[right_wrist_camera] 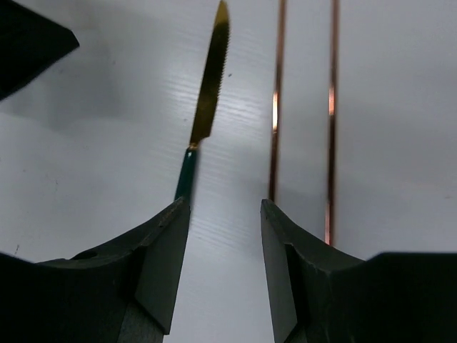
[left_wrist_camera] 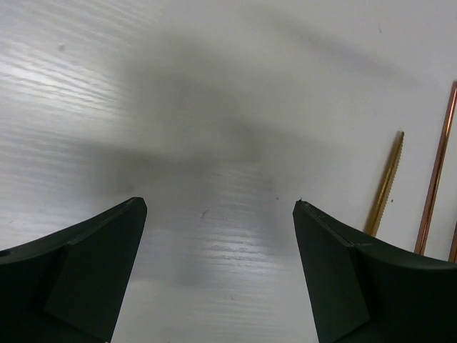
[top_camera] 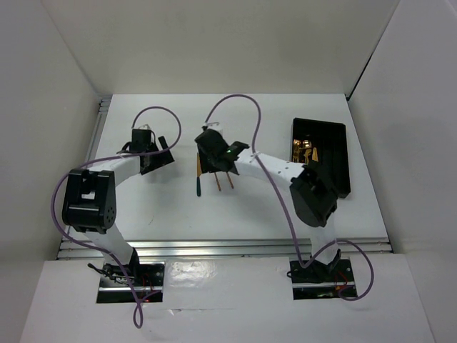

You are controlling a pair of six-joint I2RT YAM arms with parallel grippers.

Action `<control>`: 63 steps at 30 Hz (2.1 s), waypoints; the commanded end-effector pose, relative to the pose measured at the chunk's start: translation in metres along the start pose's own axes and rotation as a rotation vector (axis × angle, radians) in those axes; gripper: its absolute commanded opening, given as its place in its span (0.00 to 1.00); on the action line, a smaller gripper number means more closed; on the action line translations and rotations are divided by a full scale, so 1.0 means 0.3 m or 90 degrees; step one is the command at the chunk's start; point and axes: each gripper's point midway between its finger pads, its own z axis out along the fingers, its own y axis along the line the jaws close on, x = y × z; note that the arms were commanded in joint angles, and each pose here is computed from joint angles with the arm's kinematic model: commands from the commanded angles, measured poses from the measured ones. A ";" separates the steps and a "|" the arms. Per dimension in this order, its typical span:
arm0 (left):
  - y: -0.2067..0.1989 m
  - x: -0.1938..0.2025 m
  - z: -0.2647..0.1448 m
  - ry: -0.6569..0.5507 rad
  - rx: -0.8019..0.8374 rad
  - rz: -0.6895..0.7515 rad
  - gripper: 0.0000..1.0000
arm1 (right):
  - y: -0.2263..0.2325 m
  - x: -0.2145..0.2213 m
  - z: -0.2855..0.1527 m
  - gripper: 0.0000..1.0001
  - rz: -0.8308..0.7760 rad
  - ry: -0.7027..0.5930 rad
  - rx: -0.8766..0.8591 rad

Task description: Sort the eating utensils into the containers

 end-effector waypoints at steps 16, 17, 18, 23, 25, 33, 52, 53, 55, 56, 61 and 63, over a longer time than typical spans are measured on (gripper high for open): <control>0.170 -0.097 -0.108 -0.083 -0.096 -0.126 0.99 | 0.202 0.126 0.114 0.47 -0.010 0.026 -0.013; 0.166 -0.104 -0.116 -0.088 -0.093 -0.126 0.99 | 0.201 0.146 0.129 0.47 -0.013 0.036 -0.013; 0.160 -0.102 -0.116 -0.085 -0.087 -0.126 0.99 | 0.201 0.146 0.129 0.47 -0.013 0.036 -0.013; 0.144 -0.111 -0.125 -0.097 -0.066 -0.120 0.99 | 0.200 0.176 0.160 0.46 -0.017 0.050 -0.010; 0.145 -0.095 -0.122 -0.089 -0.063 -0.120 0.99 | 0.198 0.193 0.182 0.45 -0.019 0.057 -0.005; 0.134 -0.107 -0.129 -0.096 -0.052 -0.113 0.99 | 0.202 0.242 0.235 0.37 -0.027 0.087 -0.001; 0.131 -0.104 -0.121 -0.093 -0.048 -0.106 0.99 | 0.014 0.115 0.158 0.00 -0.047 0.041 0.121; 0.131 -0.104 -0.121 -0.093 -0.048 -0.106 0.99 | 0.000 0.087 0.135 0.00 -0.042 0.029 0.118; 0.131 -0.104 -0.121 -0.093 -0.048 -0.106 0.99 | -0.031 -0.003 0.043 0.00 -0.039 -0.025 0.100; 0.126 -0.102 -0.121 -0.090 -0.042 -0.106 0.99 | -0.077 -0.046 0.015 0.00 -0.029 -0.048 0.110; 0.118 -0.107 -0.121 -0.093 -0.035 -0.106 0.99 | -0.328 -0.181 -0.139 0.00 0.013 -0.113 0.126; 0.118 -0.107 -0.121 -0.093 -0.035 -0.106 0.99 | -0.461 -0.220 -0.183 0.00 0.027 -0.124 0.145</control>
